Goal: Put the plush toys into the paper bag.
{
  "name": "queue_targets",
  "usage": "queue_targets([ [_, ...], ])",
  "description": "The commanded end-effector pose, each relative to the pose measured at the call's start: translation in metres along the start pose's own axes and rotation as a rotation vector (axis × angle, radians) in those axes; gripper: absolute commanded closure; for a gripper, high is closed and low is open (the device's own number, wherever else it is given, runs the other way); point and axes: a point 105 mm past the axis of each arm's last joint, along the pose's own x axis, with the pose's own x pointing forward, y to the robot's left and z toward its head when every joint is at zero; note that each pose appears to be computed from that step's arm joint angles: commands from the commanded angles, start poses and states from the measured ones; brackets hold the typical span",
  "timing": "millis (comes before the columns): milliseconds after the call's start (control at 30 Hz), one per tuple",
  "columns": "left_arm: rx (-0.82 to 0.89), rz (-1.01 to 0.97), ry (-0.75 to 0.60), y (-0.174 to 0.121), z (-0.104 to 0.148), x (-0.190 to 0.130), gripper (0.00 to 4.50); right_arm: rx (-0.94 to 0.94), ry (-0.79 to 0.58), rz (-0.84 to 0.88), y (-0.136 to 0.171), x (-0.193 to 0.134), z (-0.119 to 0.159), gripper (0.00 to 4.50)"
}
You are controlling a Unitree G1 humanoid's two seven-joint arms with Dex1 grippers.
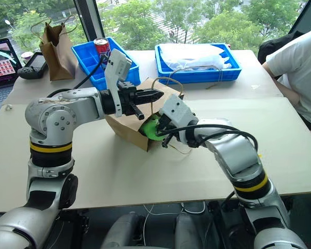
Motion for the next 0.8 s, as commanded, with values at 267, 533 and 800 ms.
queue_targets([
  [267,0.047,-0.012,-0.041,-0.008,0.014,-0.005,4.5,0.055,-0.22,-0.08,-0.013,0.033,0.021,3.16],
  [533,0.051,0.002,-0.041,-0.003,0.014,-0.006,4.5,0.044,-0.17,-0.06,-0.016,-0.01,0.0,0.82],
  [800,0.055,-0.015,-0.044,-0.002,0.016,-0.002,4.5,-0.007,0.071,0.044,0.005,-0.038,-0.051,0.82],
])
